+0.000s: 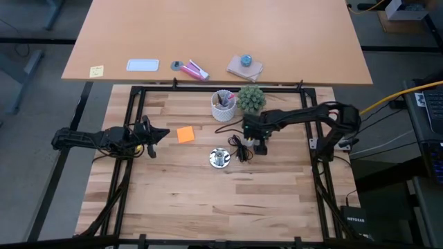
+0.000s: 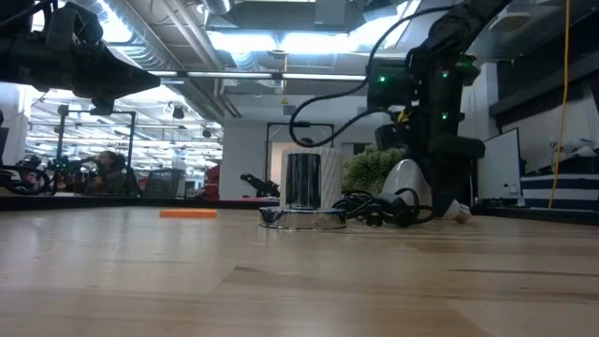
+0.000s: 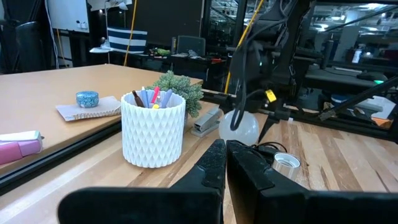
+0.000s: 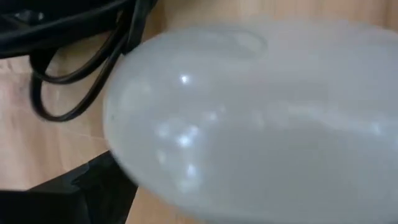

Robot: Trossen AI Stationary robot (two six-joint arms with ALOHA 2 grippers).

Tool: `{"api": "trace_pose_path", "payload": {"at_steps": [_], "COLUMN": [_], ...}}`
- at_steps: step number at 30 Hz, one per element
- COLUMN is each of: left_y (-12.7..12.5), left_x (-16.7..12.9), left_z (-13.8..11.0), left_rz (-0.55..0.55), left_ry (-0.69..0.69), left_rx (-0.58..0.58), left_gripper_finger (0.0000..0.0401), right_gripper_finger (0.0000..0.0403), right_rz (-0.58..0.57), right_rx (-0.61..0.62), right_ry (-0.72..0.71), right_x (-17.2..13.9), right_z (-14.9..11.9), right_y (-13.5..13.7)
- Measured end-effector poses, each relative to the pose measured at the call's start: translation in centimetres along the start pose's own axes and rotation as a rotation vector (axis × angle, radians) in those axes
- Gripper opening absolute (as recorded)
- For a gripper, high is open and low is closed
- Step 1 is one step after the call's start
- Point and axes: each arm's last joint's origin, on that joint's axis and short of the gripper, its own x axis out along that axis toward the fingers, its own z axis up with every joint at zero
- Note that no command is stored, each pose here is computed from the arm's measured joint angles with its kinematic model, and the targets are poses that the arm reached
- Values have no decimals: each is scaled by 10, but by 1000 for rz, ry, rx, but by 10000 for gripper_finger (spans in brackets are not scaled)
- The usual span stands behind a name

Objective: Screw lightbulb
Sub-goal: Insert the light bulb into the lamp socket

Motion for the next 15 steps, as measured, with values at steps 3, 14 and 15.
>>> {"api": "trace_pose_path", "payload": {"at_steps": [3,14,15], "left_y": [0,0,0], "left_x": [0,0,0], "left_z": [0,0,0], "left_rz": [0,0,0], "left_ry": [0,0,0], "left_rx": [0,0,0], "left_gripper_finger": [5,5,5], "right_gripper_finger": [389,389,389], "right_rz": [-2,-3,-3], "right_rx": [-23,-21,-22], "right_ry": [-9,-15,-16], "right_x": [3,3,3], "right_z": [2,3,3], "right_y": [0,0,0]}}
